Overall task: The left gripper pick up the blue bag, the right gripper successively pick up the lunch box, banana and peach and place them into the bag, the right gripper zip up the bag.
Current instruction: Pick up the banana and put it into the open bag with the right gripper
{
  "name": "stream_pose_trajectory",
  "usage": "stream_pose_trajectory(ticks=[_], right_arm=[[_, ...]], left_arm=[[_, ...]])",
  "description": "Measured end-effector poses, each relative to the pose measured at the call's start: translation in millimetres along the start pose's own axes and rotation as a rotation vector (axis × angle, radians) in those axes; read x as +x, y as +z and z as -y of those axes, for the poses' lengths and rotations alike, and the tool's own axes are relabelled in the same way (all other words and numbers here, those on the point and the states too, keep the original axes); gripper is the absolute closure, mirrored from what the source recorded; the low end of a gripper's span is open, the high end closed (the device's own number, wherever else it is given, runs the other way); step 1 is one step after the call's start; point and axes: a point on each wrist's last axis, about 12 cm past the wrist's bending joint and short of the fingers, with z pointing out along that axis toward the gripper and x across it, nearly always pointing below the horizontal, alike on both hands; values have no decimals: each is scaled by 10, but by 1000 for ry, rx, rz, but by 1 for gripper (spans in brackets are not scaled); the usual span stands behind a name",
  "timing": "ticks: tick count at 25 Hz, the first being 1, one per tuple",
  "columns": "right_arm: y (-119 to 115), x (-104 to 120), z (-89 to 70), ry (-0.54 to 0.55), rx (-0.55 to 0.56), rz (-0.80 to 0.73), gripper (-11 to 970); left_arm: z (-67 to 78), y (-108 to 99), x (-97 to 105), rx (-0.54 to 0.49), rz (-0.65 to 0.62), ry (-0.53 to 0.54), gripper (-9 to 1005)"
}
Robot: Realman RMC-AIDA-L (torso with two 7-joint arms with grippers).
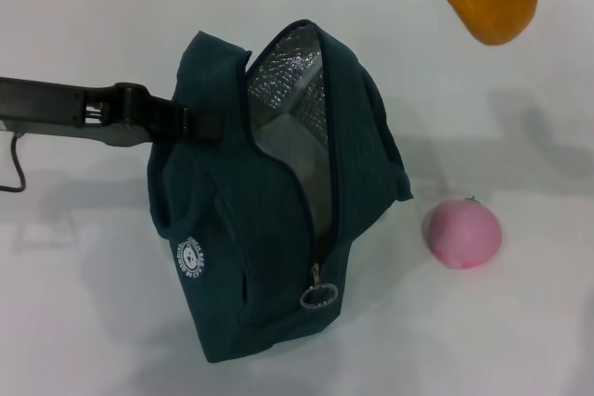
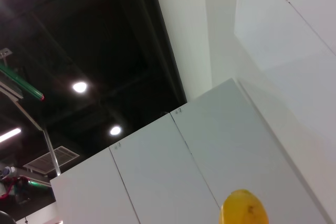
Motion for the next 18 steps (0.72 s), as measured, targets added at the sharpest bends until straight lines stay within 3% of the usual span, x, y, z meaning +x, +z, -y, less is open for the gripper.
stream_pose_trajectory(ticks=[12,18], right_arm=[[77,55,30,5,-13,5,541],[177,178,83,7,-34,38,541]], left_arm=[[11,35,0,11,-3,-2,943],[96,150,-2,88,-16,23,943]])
